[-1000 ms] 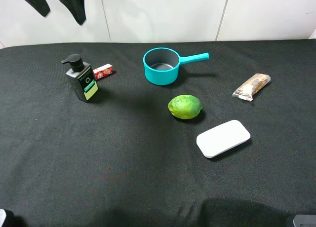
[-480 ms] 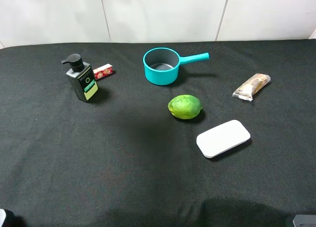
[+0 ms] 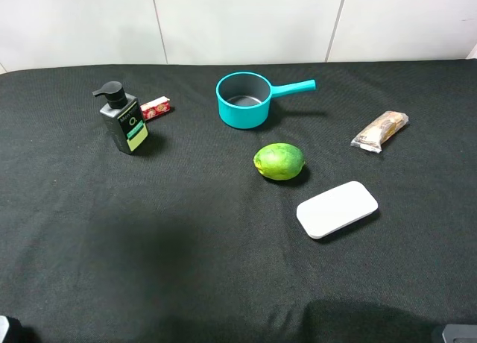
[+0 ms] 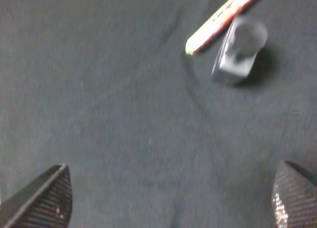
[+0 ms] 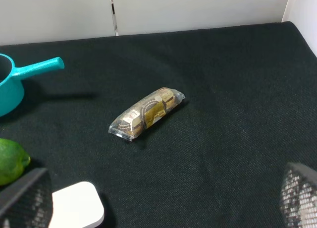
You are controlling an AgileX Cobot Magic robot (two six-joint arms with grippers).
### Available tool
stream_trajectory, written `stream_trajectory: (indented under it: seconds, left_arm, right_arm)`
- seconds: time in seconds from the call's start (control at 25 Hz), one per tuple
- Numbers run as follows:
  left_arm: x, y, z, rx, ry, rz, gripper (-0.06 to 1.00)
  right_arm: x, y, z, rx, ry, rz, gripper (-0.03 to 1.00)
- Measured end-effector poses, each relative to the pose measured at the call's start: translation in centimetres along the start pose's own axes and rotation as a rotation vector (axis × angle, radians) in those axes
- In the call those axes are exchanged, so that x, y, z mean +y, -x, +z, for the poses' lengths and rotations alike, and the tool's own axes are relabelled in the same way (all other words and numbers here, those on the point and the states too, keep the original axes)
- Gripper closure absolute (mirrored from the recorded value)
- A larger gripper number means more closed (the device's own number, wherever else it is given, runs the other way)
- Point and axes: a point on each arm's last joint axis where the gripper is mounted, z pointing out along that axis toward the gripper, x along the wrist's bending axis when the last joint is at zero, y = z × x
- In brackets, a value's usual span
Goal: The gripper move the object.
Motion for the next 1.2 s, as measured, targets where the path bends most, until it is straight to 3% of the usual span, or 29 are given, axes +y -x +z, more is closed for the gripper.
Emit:
stream_trajectory:
  seconds: [0.64,0.84,1.2]
  left_arm:
    - [-16.2,0.5,0.7,0.022,0.178,-0.038,0.15]
    - [-18.9,0.8,2.0,0.024,0.212,-0.040,0.15]
    - [-22.1,0.9,0.6,0.036,0.441,-0.058,0.15]
  right_arm:
    - [0.0,0.0,0.0,0.000,0.000,0.000,0.27]
    - [0.0,0.0,0.0,0.000,0.000,0.000,0.27]
    - [0.0,0.0,0.0,0.000,0.000,0.000,0.27]
